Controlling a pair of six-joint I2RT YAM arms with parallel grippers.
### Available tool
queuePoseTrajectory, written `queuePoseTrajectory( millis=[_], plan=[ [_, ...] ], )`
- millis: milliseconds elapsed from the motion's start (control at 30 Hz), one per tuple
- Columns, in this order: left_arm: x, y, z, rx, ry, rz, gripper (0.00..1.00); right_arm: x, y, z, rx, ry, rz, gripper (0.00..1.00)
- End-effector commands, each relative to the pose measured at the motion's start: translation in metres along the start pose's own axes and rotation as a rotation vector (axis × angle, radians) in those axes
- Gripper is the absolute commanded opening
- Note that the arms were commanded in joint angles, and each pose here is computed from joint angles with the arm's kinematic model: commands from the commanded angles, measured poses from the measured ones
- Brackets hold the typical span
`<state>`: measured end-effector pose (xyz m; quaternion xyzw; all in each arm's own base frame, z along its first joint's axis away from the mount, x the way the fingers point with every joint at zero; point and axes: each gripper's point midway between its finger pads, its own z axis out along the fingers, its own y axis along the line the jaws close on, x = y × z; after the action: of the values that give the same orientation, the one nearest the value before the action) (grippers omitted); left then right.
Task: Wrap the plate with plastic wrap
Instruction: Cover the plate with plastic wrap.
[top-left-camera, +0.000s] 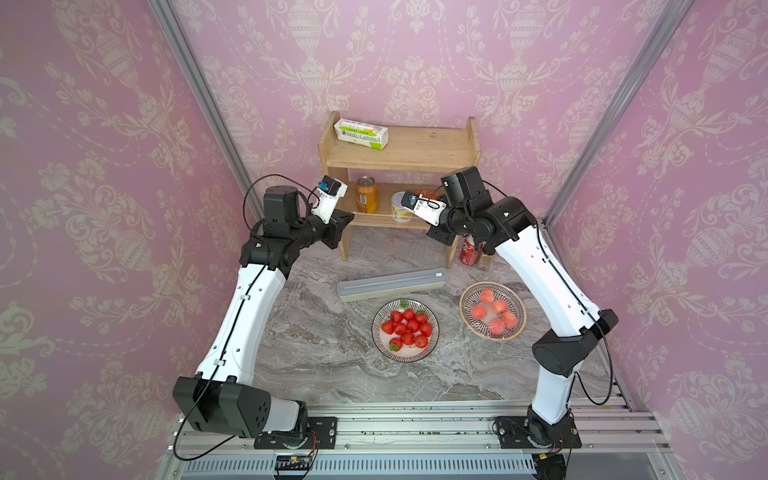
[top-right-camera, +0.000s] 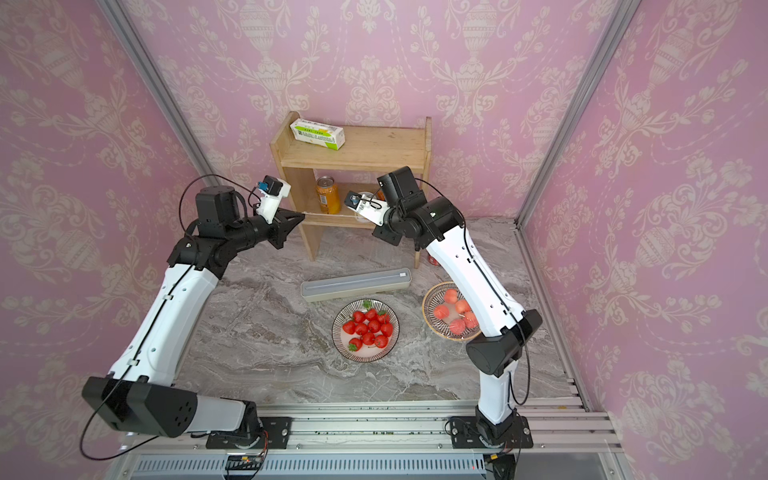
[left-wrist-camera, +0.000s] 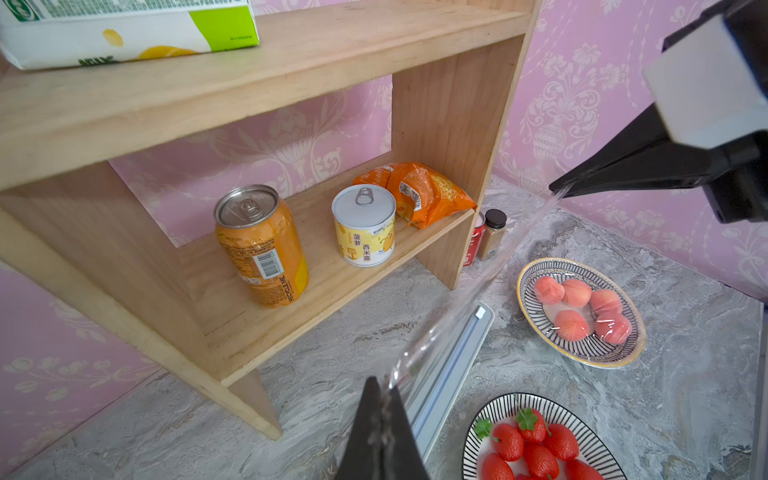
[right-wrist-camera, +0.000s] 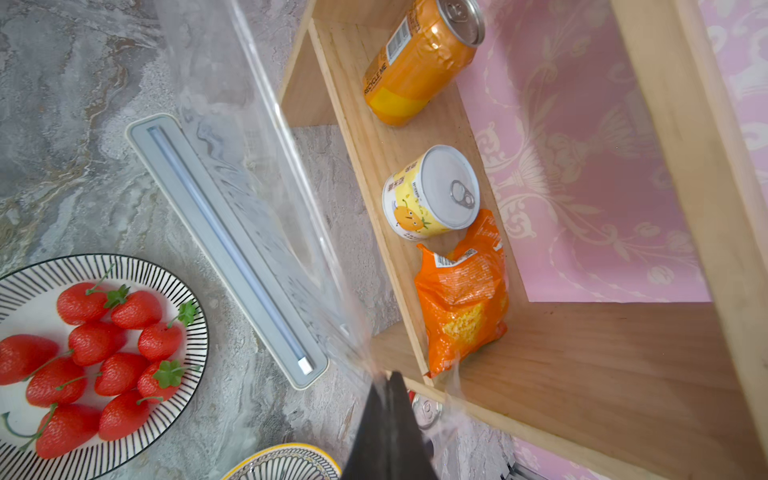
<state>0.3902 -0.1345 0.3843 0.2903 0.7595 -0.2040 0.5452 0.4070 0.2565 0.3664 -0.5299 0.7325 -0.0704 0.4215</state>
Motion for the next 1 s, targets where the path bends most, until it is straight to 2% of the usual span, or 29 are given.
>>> queuePoseTrajectory(
  millis=[0, 233, 533, 700, 933, 967],
  plan=[
    [0.001, -0.015, -0.020, -0.007, -0.029, -0.030, 0.00, -0.004, 0.013, -0.014, -0.026, -0.038, 0.030, 0.00],
    [0.051, -0.057, -0.041, 0.033, 0.012, -0.177, 0.00, 0.017, 0.065, -0.015, -0.136, -0.012, 0.070, 0.00],
    [0.140, -0.104, -0.049, 0.080, 0.155, -0.428, 0.00, 0.079, 0.151, -0.017, -0.276, 0.134, 0.222, 0.00],
    [0.170, -0.123, -0.050, 0.102, 0.219, -0.537, 0.00, 0.106, 0.196, -0.017, -0.358, 0.202, 0.324, 0.00],
    [0.211, -0.137, -0.062, 0.040, 0.333, -0.614, 0.00, 0.117, 0.242, -0.014, -0.477, 0.243, 0.439, 0.00],
    [0.226, -0.139, -0.064, 0.028, 0.363, -0.639, 0.00, 0.120, 0.249, -0.014, -0.491, 0.254, 0.451, 0.00]
  ],
)
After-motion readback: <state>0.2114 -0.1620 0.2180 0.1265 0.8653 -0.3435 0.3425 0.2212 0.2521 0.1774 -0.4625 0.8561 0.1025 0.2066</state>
